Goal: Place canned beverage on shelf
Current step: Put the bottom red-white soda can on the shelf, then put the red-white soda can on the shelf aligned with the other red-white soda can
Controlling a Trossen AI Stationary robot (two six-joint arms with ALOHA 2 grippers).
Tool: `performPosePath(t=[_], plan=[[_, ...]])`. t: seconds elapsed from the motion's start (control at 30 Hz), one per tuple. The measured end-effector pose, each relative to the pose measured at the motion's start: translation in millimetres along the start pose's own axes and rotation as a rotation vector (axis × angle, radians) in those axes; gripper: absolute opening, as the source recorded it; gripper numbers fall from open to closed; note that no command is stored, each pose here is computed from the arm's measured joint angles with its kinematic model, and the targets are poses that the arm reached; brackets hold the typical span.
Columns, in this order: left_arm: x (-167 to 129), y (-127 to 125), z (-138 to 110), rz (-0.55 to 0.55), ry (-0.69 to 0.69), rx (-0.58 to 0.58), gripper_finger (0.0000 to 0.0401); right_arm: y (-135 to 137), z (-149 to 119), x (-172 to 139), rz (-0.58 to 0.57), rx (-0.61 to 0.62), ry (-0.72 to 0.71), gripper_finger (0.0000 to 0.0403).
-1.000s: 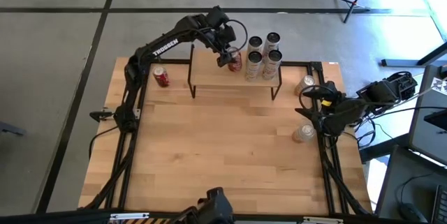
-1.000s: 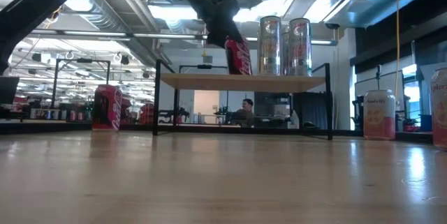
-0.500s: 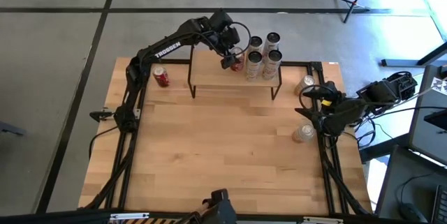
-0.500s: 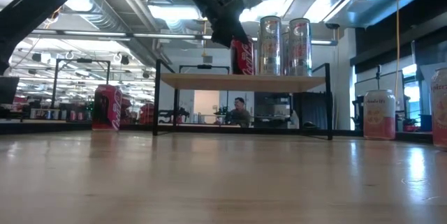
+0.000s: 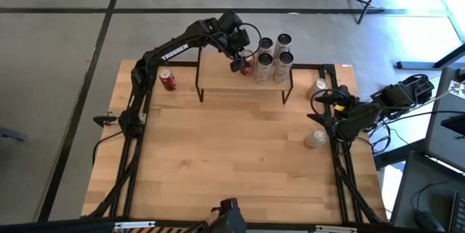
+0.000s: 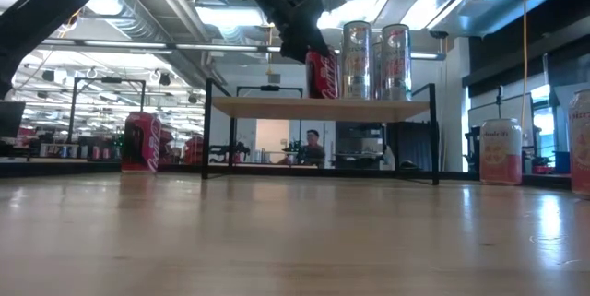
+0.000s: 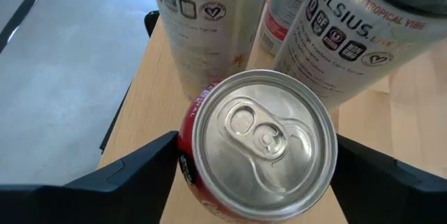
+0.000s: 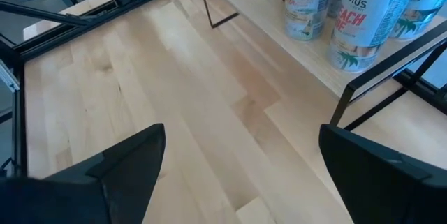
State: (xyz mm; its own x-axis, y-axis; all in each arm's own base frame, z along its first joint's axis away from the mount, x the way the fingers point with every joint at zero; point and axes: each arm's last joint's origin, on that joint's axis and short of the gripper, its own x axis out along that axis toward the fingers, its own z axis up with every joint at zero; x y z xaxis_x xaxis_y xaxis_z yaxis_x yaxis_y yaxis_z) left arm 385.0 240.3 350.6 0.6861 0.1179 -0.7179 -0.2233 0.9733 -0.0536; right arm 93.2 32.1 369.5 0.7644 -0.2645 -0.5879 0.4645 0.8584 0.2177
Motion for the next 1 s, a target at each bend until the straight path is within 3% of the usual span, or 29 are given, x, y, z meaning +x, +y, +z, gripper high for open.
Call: performPosePath(t=[0.2, 0.47, 0.83, 1.0], plan=[[0.0, 0.3, 0.5, 0.011, -0.003, 0.019, 0.0370, -0.9, -0.9, 0.0, -0.006, -0.009, 0.010, 0.0365], [-12.7, -1.2, 8.5, 0.068, -0.021, 0.028, 0.0379, -0.8, -0.9, 0.0, -0.004, -0.007, 0.011, 0.0365], [-67.9, -11.8, 18.7, 0.144, -0.079, 0.043, 0.0379, -0.9, -0.4, 0.0, -0.013, 0.007, -0.002, 0.0365], [-102.3, -10.9, 7.5, 0.166, -0.025, -0.055, 0.0379, -0.9, -0.4, 0.1, -0.016, 0.027, -0.005, 0.0365]])
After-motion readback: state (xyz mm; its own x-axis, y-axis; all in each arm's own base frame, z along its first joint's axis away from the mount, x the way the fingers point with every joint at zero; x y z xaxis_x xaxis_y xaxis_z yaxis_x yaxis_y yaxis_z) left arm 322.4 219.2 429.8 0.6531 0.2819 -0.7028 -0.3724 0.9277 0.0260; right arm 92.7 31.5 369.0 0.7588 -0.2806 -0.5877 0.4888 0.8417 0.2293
